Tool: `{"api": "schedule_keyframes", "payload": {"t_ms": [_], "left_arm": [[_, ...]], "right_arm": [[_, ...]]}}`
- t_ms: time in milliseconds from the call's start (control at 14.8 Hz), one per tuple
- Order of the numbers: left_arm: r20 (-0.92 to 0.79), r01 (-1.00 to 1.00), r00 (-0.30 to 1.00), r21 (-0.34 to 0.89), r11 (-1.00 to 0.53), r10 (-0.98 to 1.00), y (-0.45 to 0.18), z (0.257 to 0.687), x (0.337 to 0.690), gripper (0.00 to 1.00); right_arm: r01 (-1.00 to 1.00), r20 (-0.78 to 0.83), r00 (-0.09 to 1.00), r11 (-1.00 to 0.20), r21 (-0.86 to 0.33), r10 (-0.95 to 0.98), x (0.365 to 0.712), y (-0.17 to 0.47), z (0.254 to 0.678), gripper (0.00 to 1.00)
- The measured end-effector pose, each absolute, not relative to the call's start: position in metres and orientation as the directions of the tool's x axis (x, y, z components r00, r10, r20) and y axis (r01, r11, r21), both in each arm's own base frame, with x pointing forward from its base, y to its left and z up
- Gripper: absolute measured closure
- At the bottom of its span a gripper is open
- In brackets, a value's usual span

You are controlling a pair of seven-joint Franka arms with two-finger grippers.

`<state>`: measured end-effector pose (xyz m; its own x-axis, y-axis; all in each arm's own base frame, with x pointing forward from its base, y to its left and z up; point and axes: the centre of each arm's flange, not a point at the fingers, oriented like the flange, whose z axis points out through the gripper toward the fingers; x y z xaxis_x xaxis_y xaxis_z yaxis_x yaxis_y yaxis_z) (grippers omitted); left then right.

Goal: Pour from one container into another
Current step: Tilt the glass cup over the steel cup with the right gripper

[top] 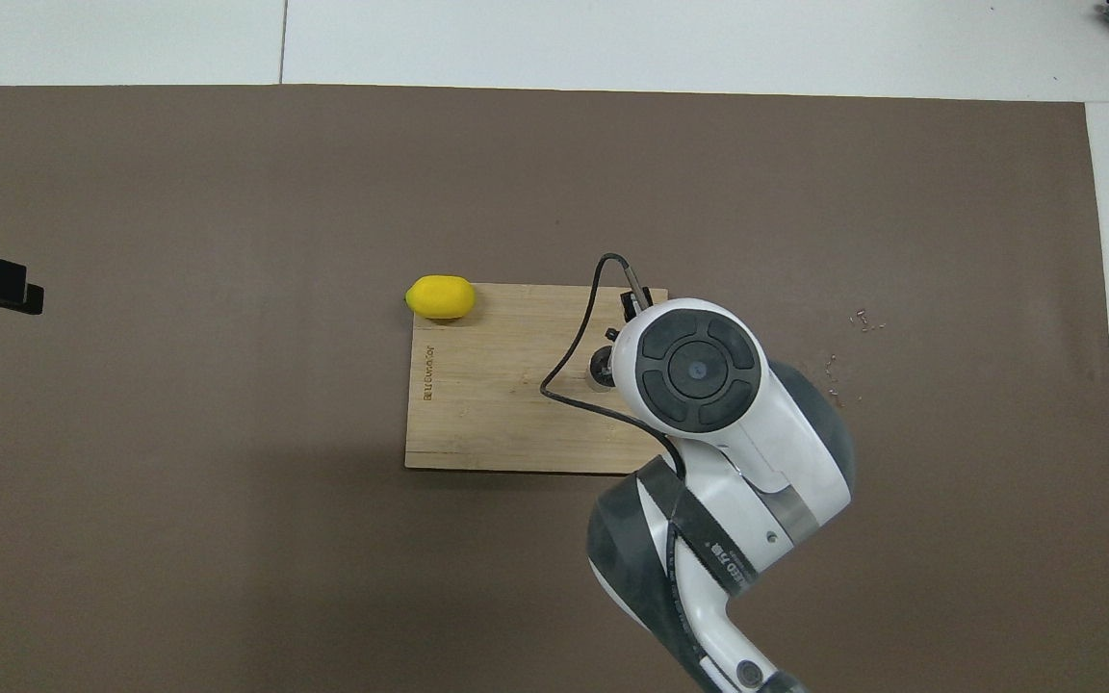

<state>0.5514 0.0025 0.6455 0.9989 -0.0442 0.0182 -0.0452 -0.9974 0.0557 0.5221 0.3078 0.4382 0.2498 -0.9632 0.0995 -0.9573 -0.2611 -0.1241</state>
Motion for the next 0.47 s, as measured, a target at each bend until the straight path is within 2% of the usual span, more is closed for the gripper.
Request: {"api": "schedule_keyframes", "payload": {"t_ms": [473], "left_arm": [[0.030, -0.056, 0.998, 0.054, -0.997, -0.054, -0.003, 0.651, 0.551, 0.00]], "right_arm": [[-0.984, -0.071, 0.164, -0.159, -0.076, -0.984, 0.542, 0.273, 0.437, 0.49]]}}
